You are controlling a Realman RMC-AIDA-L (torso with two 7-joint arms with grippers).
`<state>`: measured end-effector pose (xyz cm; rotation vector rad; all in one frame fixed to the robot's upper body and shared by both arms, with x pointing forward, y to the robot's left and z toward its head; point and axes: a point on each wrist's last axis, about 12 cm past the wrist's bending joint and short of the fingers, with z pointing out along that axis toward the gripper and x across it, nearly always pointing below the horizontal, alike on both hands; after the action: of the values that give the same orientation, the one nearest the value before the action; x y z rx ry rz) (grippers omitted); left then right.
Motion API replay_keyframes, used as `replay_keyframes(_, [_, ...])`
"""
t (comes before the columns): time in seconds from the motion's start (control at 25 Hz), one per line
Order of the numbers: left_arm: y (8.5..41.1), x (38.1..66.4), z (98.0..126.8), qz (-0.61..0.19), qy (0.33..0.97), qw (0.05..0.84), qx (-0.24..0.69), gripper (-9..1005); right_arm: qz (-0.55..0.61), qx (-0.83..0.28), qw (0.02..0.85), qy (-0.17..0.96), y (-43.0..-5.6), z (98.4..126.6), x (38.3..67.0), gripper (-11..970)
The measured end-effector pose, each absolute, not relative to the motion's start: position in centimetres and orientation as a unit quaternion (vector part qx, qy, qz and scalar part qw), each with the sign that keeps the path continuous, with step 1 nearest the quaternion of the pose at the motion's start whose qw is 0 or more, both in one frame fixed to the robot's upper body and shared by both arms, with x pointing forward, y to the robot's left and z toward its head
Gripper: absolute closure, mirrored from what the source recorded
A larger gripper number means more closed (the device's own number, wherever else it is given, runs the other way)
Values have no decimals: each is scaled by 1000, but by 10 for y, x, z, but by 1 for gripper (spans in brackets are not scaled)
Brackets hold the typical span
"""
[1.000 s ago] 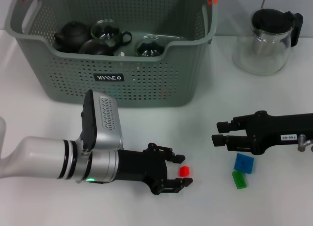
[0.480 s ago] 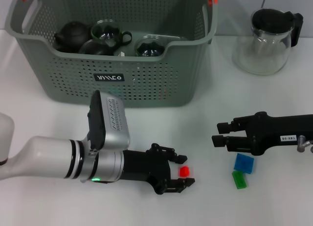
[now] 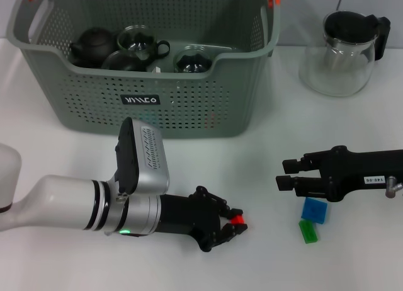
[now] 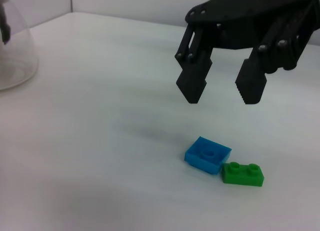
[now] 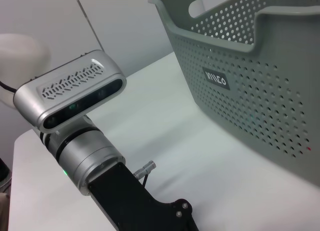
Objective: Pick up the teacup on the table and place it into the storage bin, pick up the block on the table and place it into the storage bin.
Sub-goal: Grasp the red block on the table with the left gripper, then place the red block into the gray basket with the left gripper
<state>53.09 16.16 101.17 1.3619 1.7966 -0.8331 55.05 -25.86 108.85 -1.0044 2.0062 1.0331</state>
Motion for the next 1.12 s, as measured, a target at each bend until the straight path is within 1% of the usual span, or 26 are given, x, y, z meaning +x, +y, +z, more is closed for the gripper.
replay_keyframes(0.24, [164, 532, 1018, -340, 693, 368, 518, 807, 395, -384, 330, 766, -258, 1089, 551, 496])
replay_keyframes(0.4, [172, 532, 1029, -366, 692, 367, 502, 810, 395, -384, 330, 767, -259, 1089, 551, 496])
replay_keyframes(0.44, [200, 530, 1056, -405, 678, 385, 477, 810, 394, -383, 330, 767, -259, 1089, 551, 496])
replay_keyframes(0.48, [203, 529, 1060, -410, 675, 387, 476, 811, 394, -383, 330, 768, -260, 1089, 551, 496])
replay_keyframes(0.52, [215, 527, 1070, -419, 670, 396, 468, 811, 394, -383, 330, 768, -260, 1089, 551, 496])
replay_keyframes(0.72, [289, 520, 1136, -457, 620, 486, 413, 792, 394, -382, 330, 768, -261, 1089, 550, 496])
replay_keyframes(0.84, [318, 525, 1172, -477, 581, 550, 365, 777, 394, -383, 331, 767, -260, 1089, 551, 497])
replay_keyframes(0.92, [329, 537, 1192, -480, 570, 583, 326, 767, 394, -385, 331, 766, -258, 1090, 552, 497])
replay_keyframes(1.0, [331, 551, 1206, -472, 573, 596, 306, 757, 396, -387, 331, 764, -257, 1090, 552, 497])
replay_keyframes(1.08, [326, 570, 1215, -451, 592, 602, 289, 747, 397, -388, 331, 763, -254, 1091, 553, 497])
replay_keyframes(1.12, [321, 586, 1217, -429, 617, 598, 279, 742, 398, -389, 331, 762, -254, 1091, 553, 497])
